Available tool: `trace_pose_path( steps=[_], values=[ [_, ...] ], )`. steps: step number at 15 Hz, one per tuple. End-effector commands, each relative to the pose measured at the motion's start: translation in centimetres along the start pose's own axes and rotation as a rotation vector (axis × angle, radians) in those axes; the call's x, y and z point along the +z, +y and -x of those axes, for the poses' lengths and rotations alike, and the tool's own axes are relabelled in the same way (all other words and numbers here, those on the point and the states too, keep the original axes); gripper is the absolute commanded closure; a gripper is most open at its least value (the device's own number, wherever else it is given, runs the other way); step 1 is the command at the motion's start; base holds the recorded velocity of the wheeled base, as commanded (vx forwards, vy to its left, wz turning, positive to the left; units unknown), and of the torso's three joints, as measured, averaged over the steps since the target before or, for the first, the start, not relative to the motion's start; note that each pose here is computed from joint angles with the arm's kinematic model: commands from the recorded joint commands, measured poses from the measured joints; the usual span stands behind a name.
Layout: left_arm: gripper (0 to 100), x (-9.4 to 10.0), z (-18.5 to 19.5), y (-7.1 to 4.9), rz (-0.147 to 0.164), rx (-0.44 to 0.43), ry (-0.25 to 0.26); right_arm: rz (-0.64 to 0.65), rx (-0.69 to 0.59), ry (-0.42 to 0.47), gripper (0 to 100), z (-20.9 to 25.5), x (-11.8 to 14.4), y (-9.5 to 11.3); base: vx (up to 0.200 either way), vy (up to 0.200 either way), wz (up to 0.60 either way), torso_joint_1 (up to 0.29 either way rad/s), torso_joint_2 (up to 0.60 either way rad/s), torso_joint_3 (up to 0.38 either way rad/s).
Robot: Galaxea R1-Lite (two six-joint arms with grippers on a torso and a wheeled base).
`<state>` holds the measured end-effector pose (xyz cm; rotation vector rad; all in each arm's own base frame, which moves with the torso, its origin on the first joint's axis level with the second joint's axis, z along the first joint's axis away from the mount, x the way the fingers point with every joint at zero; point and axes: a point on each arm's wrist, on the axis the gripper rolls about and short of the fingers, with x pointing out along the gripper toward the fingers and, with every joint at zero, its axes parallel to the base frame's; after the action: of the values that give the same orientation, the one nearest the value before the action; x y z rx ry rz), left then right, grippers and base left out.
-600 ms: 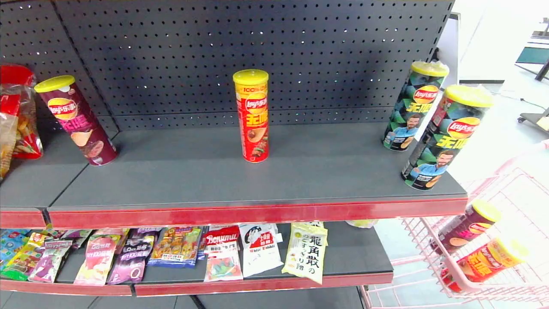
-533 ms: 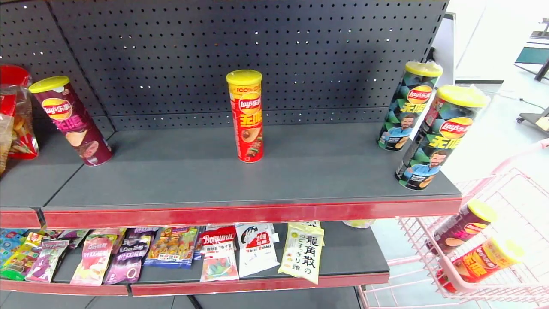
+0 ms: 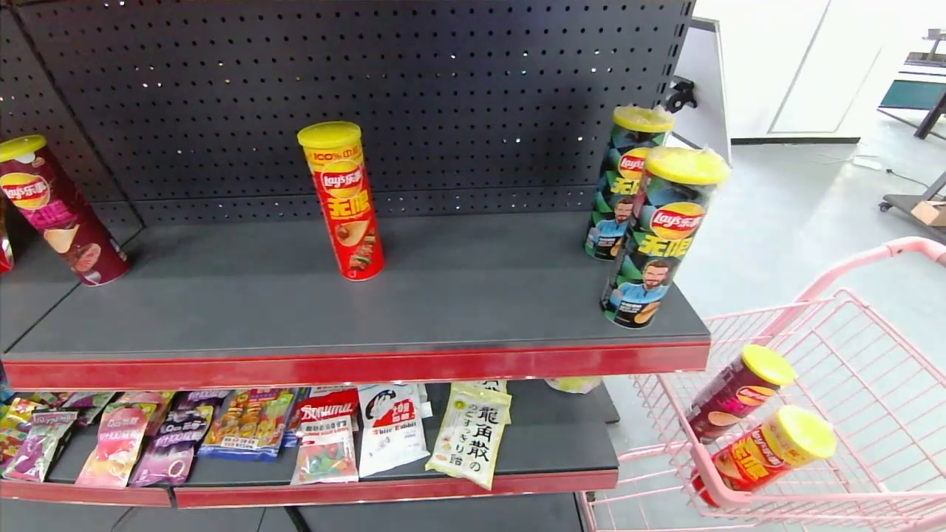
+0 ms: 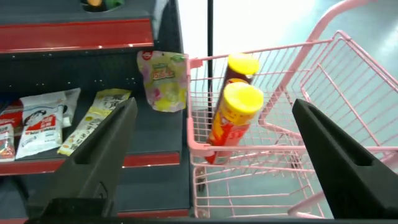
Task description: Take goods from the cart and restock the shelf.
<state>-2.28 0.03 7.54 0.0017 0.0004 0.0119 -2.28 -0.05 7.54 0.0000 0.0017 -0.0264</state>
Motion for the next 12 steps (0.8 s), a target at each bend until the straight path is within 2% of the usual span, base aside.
trace_pose_path(
  steps=[1,8,12],
  values=[
    [0,-0.01,0.00,0.00,0.000,0.000,0.001,-0.001,0.000,0.001,0,-0.01,0.00,0.00,0.000,0.000,-0.60,0.002,0.01,-0.002],
    [0,-0.01,0.00,0.00,0.000,0.000,0.001,-0.003,0.000,0.001,0,-0.01,0.00,0.00,0.000,0.000,-0.60,0.001,0.00,0.002],
    [0,0.01,0.00,0.00,0.000,0.000,0.000,-0.001,0.000,0.001,0,-0.01,0.00,0.00,0.000,0.000,0.00,0.000,0.00,0.000]
  ],
)
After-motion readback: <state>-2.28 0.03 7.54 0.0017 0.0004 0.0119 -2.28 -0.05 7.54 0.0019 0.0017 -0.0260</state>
